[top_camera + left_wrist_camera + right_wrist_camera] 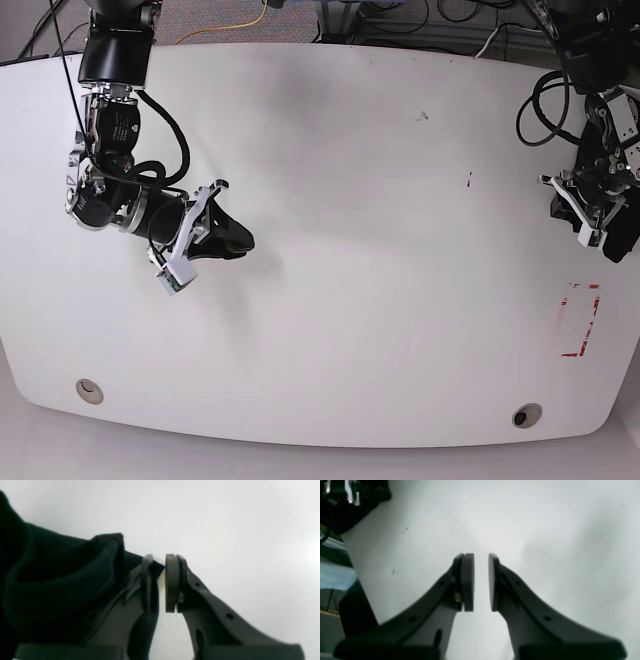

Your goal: Layout the t-shirt on the table in an organized manner, then fold the t-shirt properly

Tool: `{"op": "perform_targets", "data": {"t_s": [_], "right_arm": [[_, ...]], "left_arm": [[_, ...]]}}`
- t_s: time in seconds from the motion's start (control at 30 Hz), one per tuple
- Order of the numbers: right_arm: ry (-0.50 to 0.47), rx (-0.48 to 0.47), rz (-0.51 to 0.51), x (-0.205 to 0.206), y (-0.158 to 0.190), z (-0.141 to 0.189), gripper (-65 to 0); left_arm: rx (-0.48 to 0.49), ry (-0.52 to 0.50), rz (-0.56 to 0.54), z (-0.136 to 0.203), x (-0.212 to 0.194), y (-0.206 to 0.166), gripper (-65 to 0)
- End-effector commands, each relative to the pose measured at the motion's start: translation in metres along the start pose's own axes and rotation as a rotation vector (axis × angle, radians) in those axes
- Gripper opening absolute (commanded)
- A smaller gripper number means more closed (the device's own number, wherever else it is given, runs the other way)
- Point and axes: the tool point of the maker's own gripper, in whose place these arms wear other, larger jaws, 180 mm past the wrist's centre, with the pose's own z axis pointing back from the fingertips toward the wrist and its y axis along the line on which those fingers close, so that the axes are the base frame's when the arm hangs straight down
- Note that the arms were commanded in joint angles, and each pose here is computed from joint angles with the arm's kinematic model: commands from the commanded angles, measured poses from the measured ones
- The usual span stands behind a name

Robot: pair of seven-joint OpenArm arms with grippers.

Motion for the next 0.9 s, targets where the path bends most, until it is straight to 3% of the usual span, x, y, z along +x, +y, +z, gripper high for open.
{"op": "perform_targets", "data": {"t_s": [0.0, 0.1, 0.37, 0.63, 0.87], "right_arm": [[-0.053, 0.006, 0.036, 0.018, 0.003, 0.006, -54.9], [-0.047, 0.008, 0.033, 0.014, 0.005, 0.007, -54.9], [-0.04, 0.01, 0.027, 0.01, 0.006, 0.006, -54.9], [-0.043, 0.011, 0.053, 0.012, 0.012, 0.008, -54.9], [-0.054, -0.018, 0.071, 0.015, 0.01, 0.005, -54.9]], "left_arm": [[0.084, 0.035, 0.017, 0.013, -0.006, 0.035, -57.4], [0.137, 0.007, 0.081, 0.018, -0.007, 0.056, -57.4], [0.176, -0.023, 0.107, 0.026, -0.002, 0.082, -57.4], [0.188, -0.074, 0.063, 0.033, 0.02, 0.081, -57.4], [0.176, -0.251, -0.041, 0.044, 0.083, 0.04, -57.4]]}}
